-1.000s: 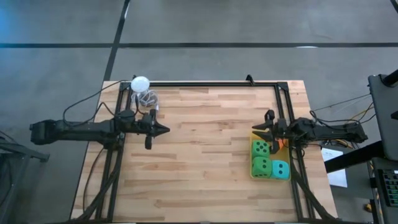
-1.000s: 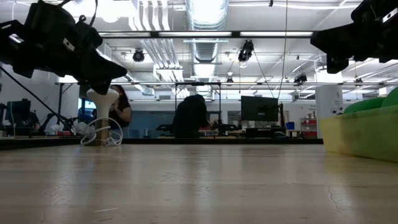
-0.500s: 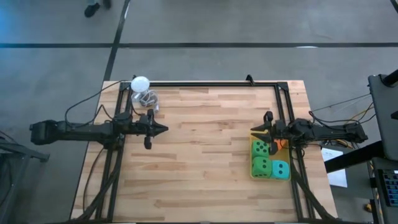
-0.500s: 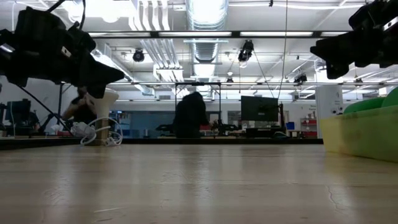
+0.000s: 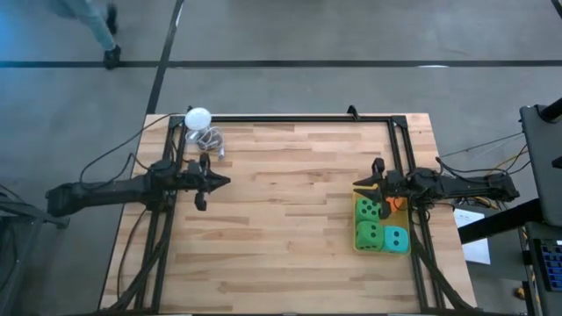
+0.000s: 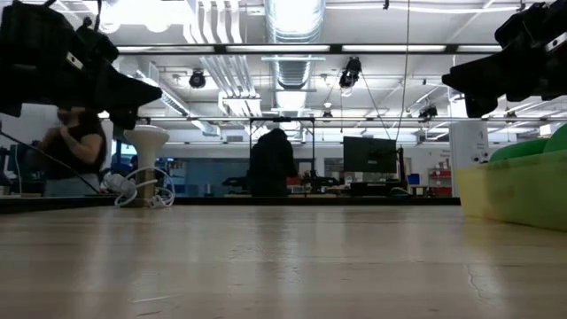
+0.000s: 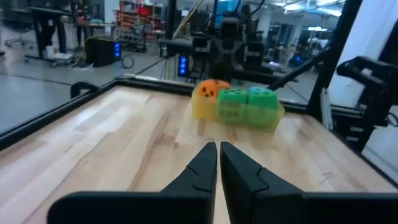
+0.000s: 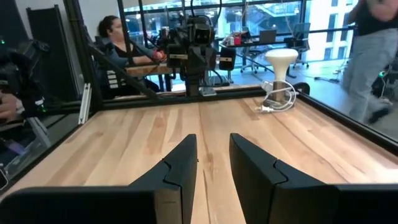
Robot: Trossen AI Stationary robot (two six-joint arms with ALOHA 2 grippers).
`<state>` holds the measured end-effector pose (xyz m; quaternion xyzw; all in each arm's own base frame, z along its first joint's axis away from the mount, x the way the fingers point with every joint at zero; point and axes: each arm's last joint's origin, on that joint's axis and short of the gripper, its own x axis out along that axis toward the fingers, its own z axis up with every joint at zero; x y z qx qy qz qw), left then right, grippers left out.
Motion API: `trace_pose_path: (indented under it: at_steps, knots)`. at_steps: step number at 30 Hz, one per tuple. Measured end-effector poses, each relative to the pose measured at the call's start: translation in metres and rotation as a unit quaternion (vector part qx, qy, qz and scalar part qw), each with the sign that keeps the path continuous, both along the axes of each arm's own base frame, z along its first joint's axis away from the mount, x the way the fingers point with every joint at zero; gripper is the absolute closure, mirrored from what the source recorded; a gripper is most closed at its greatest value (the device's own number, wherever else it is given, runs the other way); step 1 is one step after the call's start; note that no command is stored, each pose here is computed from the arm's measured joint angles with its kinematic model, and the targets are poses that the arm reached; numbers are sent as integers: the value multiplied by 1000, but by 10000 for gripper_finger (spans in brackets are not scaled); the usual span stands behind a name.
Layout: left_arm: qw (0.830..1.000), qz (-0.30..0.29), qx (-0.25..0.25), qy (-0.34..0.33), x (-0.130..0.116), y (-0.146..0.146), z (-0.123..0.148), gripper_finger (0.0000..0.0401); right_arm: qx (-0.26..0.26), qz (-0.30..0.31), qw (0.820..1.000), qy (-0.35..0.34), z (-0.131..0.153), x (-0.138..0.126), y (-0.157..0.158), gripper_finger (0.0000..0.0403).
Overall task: Pick & Place Dice
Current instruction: Return to Home Position
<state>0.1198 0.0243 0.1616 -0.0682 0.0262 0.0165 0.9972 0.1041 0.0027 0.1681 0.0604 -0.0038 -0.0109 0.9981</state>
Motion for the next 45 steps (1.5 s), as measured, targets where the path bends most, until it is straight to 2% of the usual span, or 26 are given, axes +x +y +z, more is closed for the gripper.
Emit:
trace_pose_path:
  at_steps: [6,12,18,26,30,34,45]
  knots:
    - [999,26,-15,16,-11,-1,-3,376,-11,0,1000,0,0,0,0,315]
    - [999,26,12,-14,-15,-2,3,376,-23,-2,1000,1,0,0,0,315]
    - [999,41,8,-12,-16,-2,2,376,-51,-3,999,13,-2,0,0,314]
    - [998,44,-23,25,-16,-2,-6,376,-54,-72,995,33,-5,0,-4,317]
    - [998,48,-21,27,-16,-1,-6,376,-98,-96,990,39,-5,-1,-6,313]
    - [997,62,-19,29,-16,-1,-6,376,-128,-95,986,43,-5,-1,-6,312]
    - [997,62,-19,29,-16,-1,-6,376,-131,-95,986,44,-5,-1,-6,319]
